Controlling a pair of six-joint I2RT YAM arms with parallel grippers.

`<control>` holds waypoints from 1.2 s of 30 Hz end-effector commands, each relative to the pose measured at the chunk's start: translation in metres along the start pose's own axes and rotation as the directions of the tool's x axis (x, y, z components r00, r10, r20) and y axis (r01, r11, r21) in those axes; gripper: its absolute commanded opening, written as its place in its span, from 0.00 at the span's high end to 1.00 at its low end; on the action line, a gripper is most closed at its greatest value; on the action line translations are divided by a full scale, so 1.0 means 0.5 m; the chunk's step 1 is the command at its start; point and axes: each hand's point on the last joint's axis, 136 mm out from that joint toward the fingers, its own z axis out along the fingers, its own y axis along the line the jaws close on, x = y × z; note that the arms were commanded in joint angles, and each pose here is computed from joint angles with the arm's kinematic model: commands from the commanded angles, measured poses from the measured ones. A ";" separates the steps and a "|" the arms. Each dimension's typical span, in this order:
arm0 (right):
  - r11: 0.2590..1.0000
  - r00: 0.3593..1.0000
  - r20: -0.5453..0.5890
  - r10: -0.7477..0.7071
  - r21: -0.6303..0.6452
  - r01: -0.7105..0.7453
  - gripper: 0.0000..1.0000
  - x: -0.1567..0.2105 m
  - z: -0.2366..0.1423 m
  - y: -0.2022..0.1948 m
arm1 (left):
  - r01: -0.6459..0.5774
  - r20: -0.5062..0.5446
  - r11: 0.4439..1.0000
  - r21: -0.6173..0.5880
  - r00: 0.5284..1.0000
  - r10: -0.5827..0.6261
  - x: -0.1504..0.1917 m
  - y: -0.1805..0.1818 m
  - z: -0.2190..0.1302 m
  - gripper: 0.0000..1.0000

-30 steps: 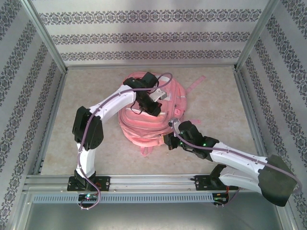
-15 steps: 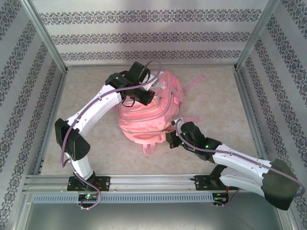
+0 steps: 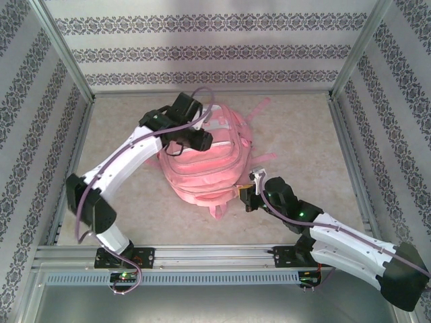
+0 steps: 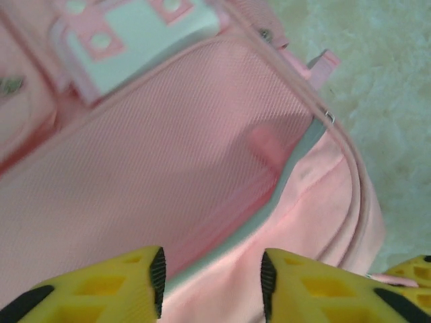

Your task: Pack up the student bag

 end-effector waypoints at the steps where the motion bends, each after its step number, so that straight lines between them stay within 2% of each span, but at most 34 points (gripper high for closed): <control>1: 0.993 0.996 0.083 0.008 -0.118 0.002 1.00 -0.069 -0.017 0.058 | 0.133 0.094 0.987 0.092 0.986 -0.141 0.011 -0.022 -0.062 0.53; 3: 0.990 0.996 0.082 0.019 -0.144 -0.007 1.00 -0.078 -0.019 0.071 | 0.105 0.063 0.981 0.165 0.991 -0.117 0.054 -0.054 -0.061 0.51; 4: 0.988 0.997 0.076 0.024 -0.154 -0.012 1.00 -0.080 -0.019 0.076 | 0.058 0.045 0.982 0.181 0.997 -0.067 0.076 -0.071 -0.059 0.50; 6: 0.986 0.998 0.059 0.030 -0.167 -0.019 1.00 -0.081 -0.017 0.083 | -0.073 0.015 0.987 0.147 0.997 0.071 0.116 -0.085 -0.041 0.48; 8: 0.986 0.999 0.041 0.030 -0.167 -0.023 1.00 -0.080 -0.013 0.085 | -0.218 0.009 0.970 0.103 0.976 0.219 0.141 -0.099 -0.026 0.47; 9: 0.987 0.999 0.031 0.029 -0.162 -0.023 1.00 -0.077 -0.011 0.084 | -0.327 0.033 0.937 0.122 0.945 0.326 0.153 -0.125 -0.020 0.44; 10: 0.987 0.999 0.023 0.029 -0.158 -0.025 1.00 -0.076 -0.009 0.083 | -0.456 0.071 0.884 0.106 0.890 0.451 0.166 -0.151 -0.012 0.40; 11: 0.987 0.999 0.021 0.032 -0.157 -0.029 1.00 -0.076 -0.008 0.083 | -0.571 0.110 0.817 0.079 0.819 0.562 0.178 -0.171 -0.007 0.39; 13: 0.985 0.999 0.015 0.042 -0.165 -0.039 1.00 -0.075 -0.007 0.086 | -0.780 0.192 0.626 -0.006 0.613 0.766 0.213 -0.213 0.007 0.33; 14: 0.984 0.999 0.014 0.047 -0.170 -0.044 1.00 -0.076 -0.006 0.087 | -0.816 0.208 0.576 -0.042 0.557 0.804 0.221 -0.219 0.015 0.32; 18: 0.980 0.998 0.017 0.065 -0.187 -0.061 1.00 -0.084 -0.009 0.096 | -0.869 0.184 0.486 -0.096 0.464 0.867 0.236 -0.203 0.059 0.34; 21: 0.978 0.997 0.025 0.069 -0.197 -0.063 1.00 -0.091 -0.013 0.101 | -0.876 0.141 0.450 -0.175 0.430 0.892 0.226 -0.182 0.091 0.39; 27: 0.974 0.997 0.030 0.077 -0.217 -0.069 1.00 -0.091 -0.015 0.106 | -0.859 0.198 0.437 -0.266 0.395 0.897 0.204 -0.175 0.073 0.45; 29: 0.973 0.996 0.030 0.079 -0.222 -0.070 1.00 -0.092 -0.015 0.107 | -0.867 0.206 0.430 -0.253 0.387 0.899 0.212 -0.175 0.071 0.45; 32: 0.971 0.996 0.034 0.077 -0.228 -0.067 1.00 -0.095 -0.014 0.110 | -0.887 0.161 0.409 -0.213 0.381 0.910 0.236 -0.166 0.090 0.45; 36: 0.967 0.996 0.043 0.082 -0.245 -0.069 1.00 -0.103 -0.015 0.117 | -0.883 0.116 0.412 -0.225 0.395 0.911 0.241 -0.147 0.115 0.43</control>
